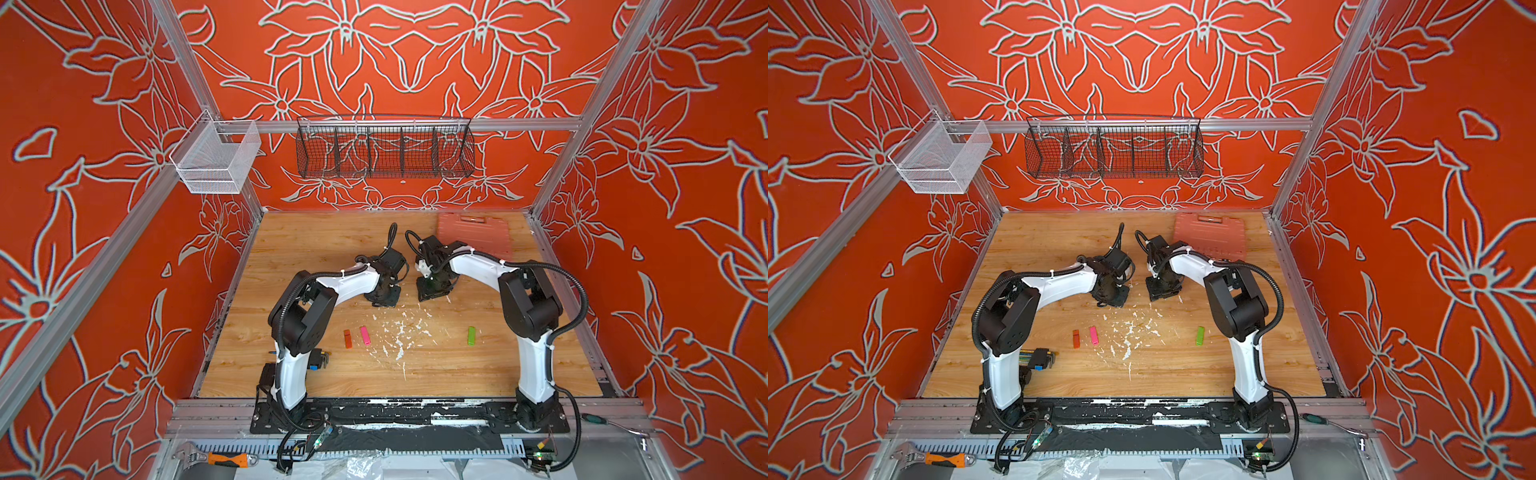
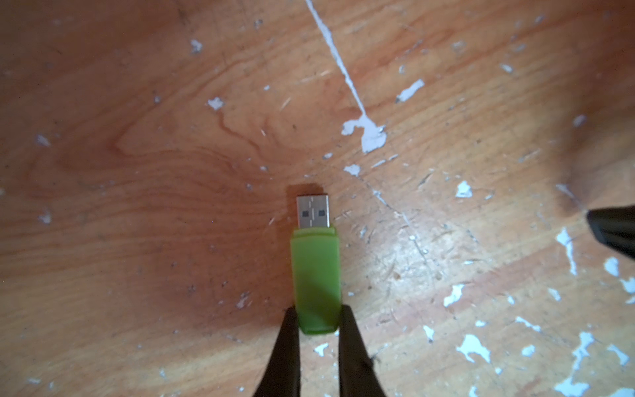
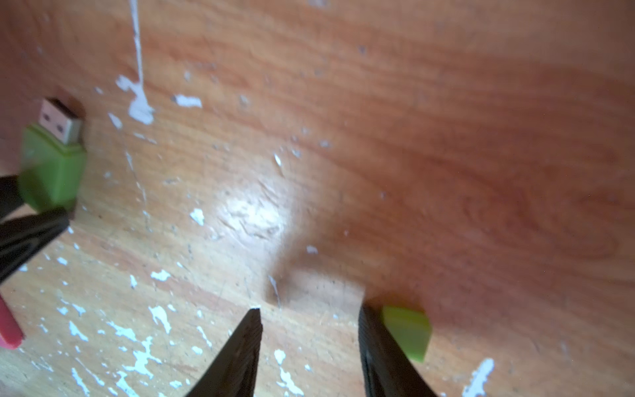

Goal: Close the usb drive cover
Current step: Pick up the USB drive from the center of the board.

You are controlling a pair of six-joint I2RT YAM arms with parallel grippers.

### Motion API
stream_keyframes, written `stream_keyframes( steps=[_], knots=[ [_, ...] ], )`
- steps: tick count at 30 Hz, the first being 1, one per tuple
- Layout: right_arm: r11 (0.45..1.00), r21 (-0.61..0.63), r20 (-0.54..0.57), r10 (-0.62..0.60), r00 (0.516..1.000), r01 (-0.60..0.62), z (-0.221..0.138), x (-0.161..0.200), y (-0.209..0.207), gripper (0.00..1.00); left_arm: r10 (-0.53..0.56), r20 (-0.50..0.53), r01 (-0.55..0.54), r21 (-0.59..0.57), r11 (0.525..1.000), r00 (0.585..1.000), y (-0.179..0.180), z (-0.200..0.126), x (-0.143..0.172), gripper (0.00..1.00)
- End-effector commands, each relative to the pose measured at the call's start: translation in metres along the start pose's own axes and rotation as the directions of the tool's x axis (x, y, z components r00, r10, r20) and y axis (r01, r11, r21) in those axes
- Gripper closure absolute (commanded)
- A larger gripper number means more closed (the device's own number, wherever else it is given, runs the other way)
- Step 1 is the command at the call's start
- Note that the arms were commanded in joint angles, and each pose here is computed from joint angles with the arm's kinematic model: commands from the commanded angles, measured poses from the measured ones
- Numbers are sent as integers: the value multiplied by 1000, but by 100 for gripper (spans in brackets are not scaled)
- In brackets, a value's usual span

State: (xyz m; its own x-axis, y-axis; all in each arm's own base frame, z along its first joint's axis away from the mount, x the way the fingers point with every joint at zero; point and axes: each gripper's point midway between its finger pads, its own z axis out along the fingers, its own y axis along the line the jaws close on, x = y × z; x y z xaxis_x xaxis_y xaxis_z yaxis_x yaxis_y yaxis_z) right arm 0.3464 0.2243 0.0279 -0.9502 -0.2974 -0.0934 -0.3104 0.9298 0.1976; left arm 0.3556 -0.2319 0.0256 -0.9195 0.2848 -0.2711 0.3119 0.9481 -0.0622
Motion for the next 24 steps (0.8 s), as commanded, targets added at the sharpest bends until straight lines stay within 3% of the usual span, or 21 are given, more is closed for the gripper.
stream_keyframes(
  steps=[1, 6, 8, 13, 18, 24],
  knots=[
    [1000, 12, -12, 14, 1000, -14, -9, 11, -1, 52, 16, -77, -16, -10, 1000, 997, 3, 0, 23, 92],
    [1000, -5, 100, 23, 995, -22, -41, 2, 5, 51, 18, -74, -19, -12, 1000, 997, 3, -1, 22, 92],
    [997, 65, 128, 32, 991, -40, -51, -1, -6, 52, 15, -70, -16, -12, 1000, 997, 3, -1, 21, 92],
    [964, 267, 36, -13, 999, 3, -42, -2, -39, 52, 13, -69, -13, 1, 1000, 998, 0, 1, 22, 92],
    [961, 272, -23, -45, 999, 50, -24, -7, -41, 52, 12, -75, -12, -3, 1000, 997, 2, 1, 25, 93],
    [957, 291, -45, -3, 999, 16, -11, -5, -46, 52, 7, -77, -7, -3, 1000, 997, 3, 1, 28, 92]
  ],
)
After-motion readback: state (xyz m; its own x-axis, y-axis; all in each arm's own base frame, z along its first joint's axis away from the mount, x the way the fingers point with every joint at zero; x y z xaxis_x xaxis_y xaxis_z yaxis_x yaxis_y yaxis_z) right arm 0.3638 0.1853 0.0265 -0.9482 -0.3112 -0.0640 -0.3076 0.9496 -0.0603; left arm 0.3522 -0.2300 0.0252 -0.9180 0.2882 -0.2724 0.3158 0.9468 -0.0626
